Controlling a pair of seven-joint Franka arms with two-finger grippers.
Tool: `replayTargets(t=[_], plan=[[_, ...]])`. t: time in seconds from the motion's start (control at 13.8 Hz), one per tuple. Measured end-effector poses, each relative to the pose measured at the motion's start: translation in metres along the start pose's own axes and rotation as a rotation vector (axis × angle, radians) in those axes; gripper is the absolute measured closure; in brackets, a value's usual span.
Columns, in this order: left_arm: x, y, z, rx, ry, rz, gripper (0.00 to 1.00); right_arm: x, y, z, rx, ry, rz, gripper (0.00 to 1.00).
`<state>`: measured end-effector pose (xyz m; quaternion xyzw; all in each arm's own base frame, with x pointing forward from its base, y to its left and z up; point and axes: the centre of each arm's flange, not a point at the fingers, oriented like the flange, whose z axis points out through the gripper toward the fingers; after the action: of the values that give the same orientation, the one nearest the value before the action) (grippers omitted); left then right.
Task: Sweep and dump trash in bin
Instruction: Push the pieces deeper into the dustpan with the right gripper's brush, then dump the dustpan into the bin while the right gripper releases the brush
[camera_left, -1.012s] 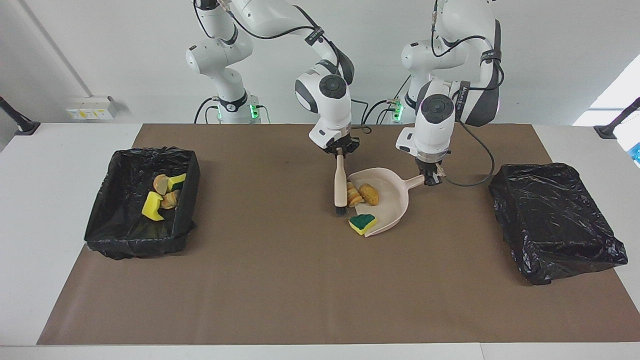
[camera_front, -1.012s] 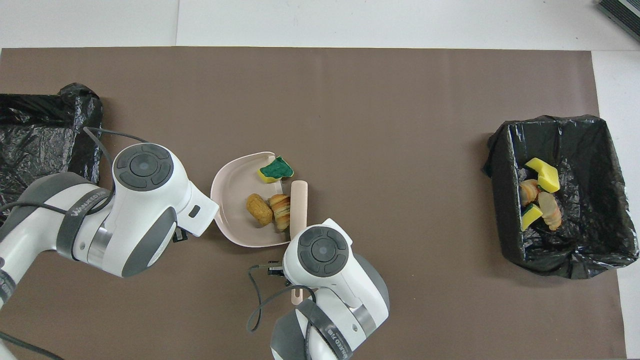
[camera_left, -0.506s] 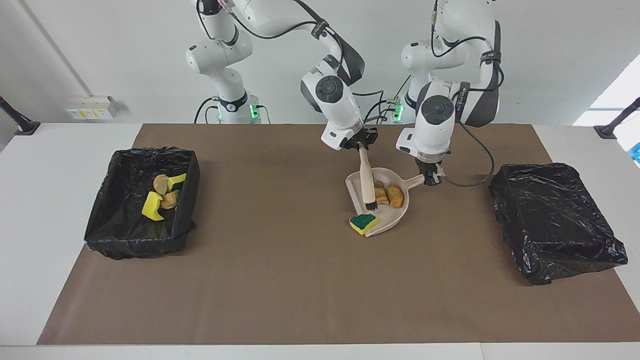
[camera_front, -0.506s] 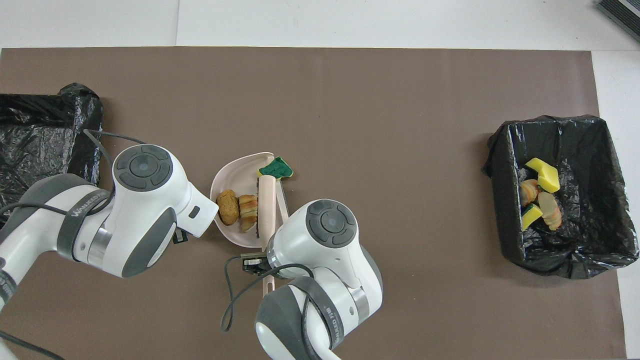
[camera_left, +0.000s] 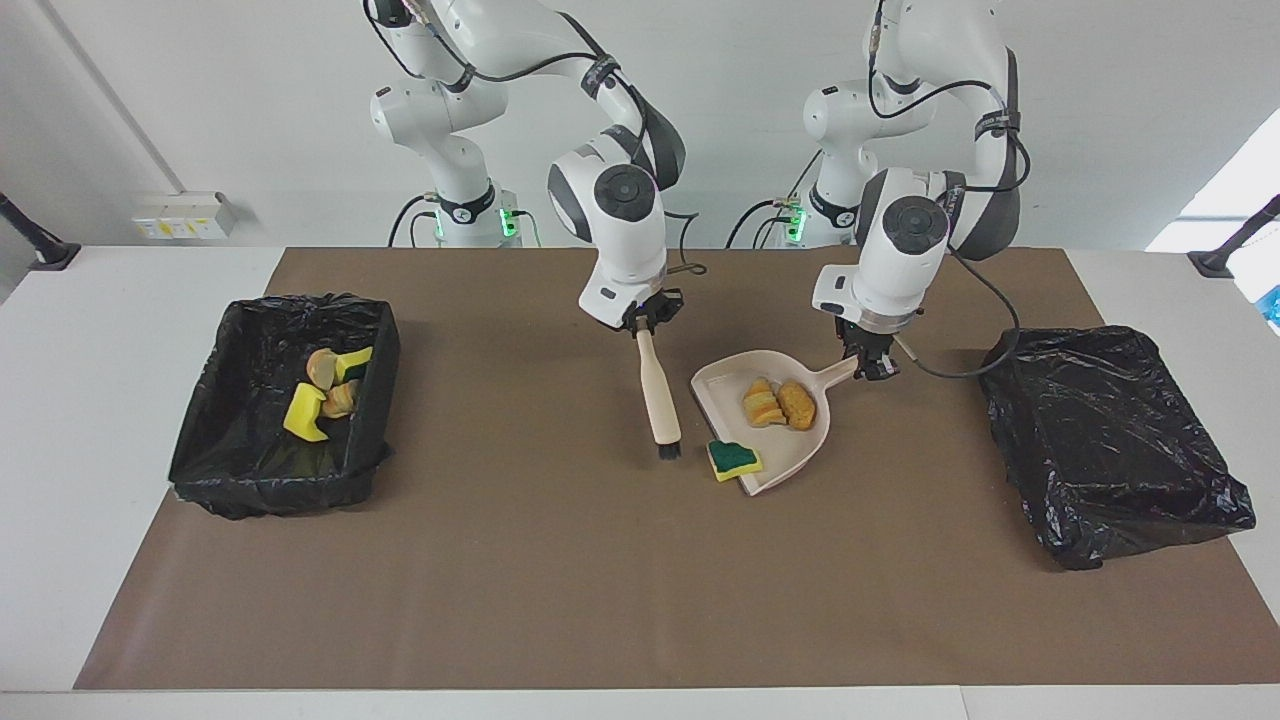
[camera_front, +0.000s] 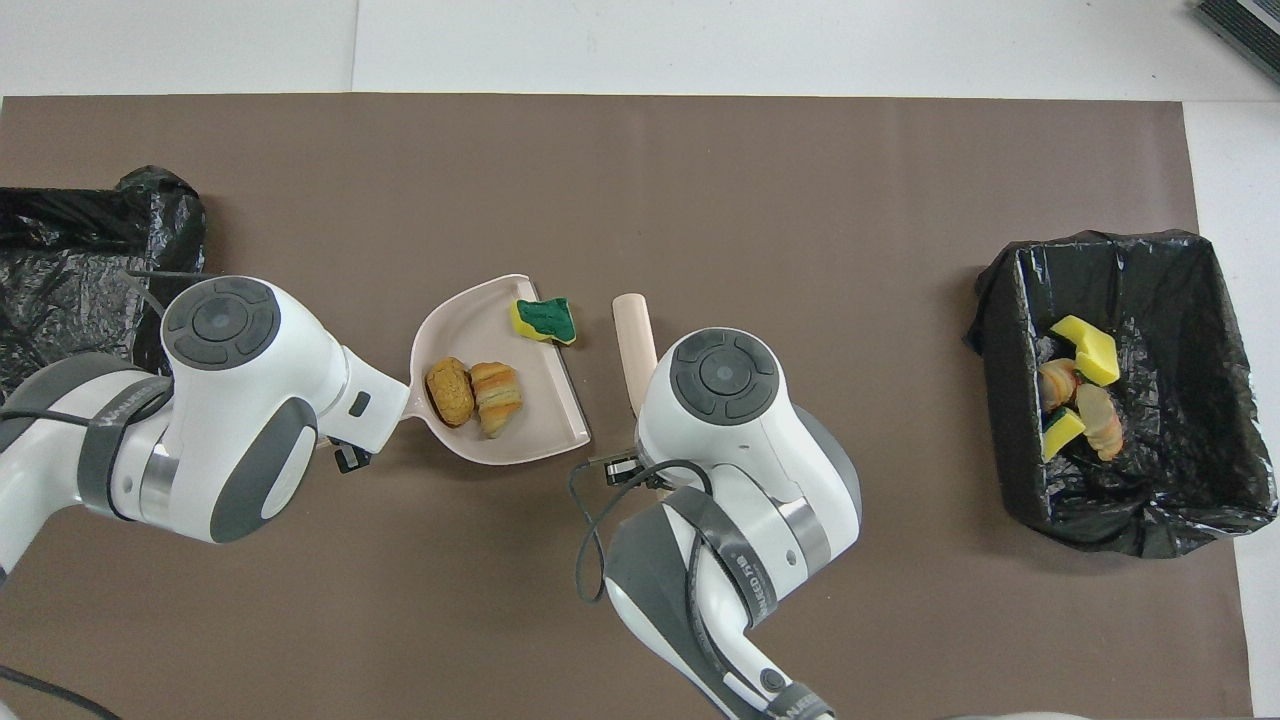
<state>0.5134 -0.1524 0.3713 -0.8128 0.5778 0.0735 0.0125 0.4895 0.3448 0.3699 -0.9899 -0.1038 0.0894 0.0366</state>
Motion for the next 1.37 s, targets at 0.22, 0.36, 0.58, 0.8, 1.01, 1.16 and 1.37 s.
replayTargets(t=[0.22, 0.36, 0.58, 0.8, 1.01, 1.16, 1.37], plan=[[-0.005, -0.004, 0.0, -0.006, 0.011, -0.018, 0.69, 0.013, 0.004, 0.01, -0.002, 0.005, -0.061, 0.74], [-0.005, -0.004, 0.0, -0.006, 0.011, -0.018, 0.69, 0.023, -0.006, 0.017, 0.0, 0.019, -0.081, 0.74], [-0.004, -0.004, 0.0, -0.007, 0.011, -0.018, 0.69, 0.021, -0.041, 0.016, 0.009, 0.029, -0.165, 0.74], [-0.004, -0.003, 0.0, -0.007, 0.011, -0.018, 0.69, 0.007, -0.087, 0.008, 0.097, 0.075, -0.223, 0.74], [-0.004, -0.003, 0.0, -0.007, 0.011, -0.018, 0.69, -0.004, -0.111, 0.007, 0.176, 0.068, -0.218, 0.74], [-0.004, -0.003, 0.0, -0.007, 0.011, -0.017, 0.69, -0.001, -0.102, 0.004, 0.173, 0.052, -0.203, 0.74], [-0.004, -0.003, 0.0, -0.005, 0.013, -0.021, 0.69, 0.007, -0.064, -0.028, 0.166, 0.034, -0.152, 0.74]])
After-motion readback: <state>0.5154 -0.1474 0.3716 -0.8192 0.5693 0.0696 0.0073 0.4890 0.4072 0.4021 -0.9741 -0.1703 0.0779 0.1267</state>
